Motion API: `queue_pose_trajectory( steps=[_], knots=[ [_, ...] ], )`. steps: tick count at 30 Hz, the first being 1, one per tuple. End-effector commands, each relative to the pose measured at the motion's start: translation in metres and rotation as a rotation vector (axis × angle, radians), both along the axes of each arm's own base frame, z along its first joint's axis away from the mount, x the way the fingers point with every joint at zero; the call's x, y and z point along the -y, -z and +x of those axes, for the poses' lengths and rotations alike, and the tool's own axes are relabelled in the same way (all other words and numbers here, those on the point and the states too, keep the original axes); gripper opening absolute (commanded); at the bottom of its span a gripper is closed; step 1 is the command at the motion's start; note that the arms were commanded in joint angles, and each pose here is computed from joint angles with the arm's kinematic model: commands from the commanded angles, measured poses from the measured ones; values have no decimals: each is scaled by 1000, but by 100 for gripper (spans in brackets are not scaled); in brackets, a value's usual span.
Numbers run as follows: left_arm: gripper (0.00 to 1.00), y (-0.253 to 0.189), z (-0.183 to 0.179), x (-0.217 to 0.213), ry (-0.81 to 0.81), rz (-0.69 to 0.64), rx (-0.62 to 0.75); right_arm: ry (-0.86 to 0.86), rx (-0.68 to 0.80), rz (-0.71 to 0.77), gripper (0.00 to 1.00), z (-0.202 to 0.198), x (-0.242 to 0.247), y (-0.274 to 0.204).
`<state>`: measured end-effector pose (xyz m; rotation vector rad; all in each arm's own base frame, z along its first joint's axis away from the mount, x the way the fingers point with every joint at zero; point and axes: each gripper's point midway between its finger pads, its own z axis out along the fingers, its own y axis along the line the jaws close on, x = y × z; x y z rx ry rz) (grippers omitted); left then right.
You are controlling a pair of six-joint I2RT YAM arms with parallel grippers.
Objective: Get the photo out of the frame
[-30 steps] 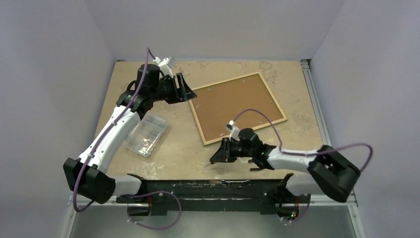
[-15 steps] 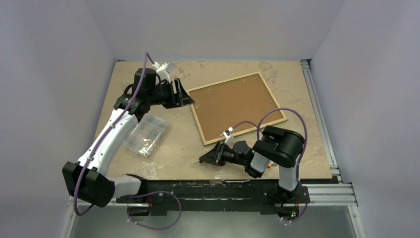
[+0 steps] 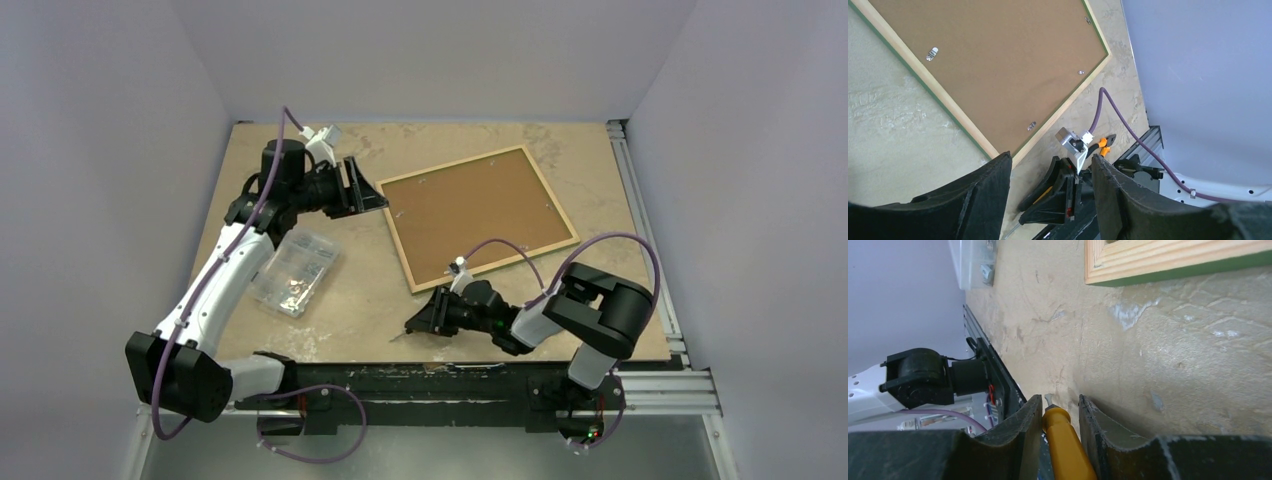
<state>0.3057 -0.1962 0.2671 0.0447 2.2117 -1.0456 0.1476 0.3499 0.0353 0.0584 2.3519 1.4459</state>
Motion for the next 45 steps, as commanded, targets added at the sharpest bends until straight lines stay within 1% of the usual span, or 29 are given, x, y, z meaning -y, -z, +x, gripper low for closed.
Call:
queue_pose_trajectory(
  steps=[1, 4, 7, 13, 31, 37, 40, 45],
  knots=[
    [58, -10, 3, 1, 11, -34, 34, 7, 13, -34, 30, 1, 1, 5],
    [57, -8, 5, 0, 6, -33, 28, 16, 0, -50, 30, -1, 4, 8],
    [58, -7, 5, 0, 5, -36, 24, 24, -9, -72, 34, -3, 8, 11],
    [57, -5, 7, 0, 6, -46, 15, 57, -37, -127, 37, -5, 20, 20],
    [57, -5, 7, -1, 6, -58, 9, 93, -57, -212, 45, -19, 46, 31],
    [57, -4, 8, -2, 1, -59, 7, 135, -54, -251, 51, -21, 67, 33],
    [57, -3, 9, -2, -1, -59, 6, 170, -53, -302, 55, -22, 82, 36],
    [57, -2, 10, -3, -5, -54, 6, 238, -48, -430, 65, -25, 120, 36]
  ],
)
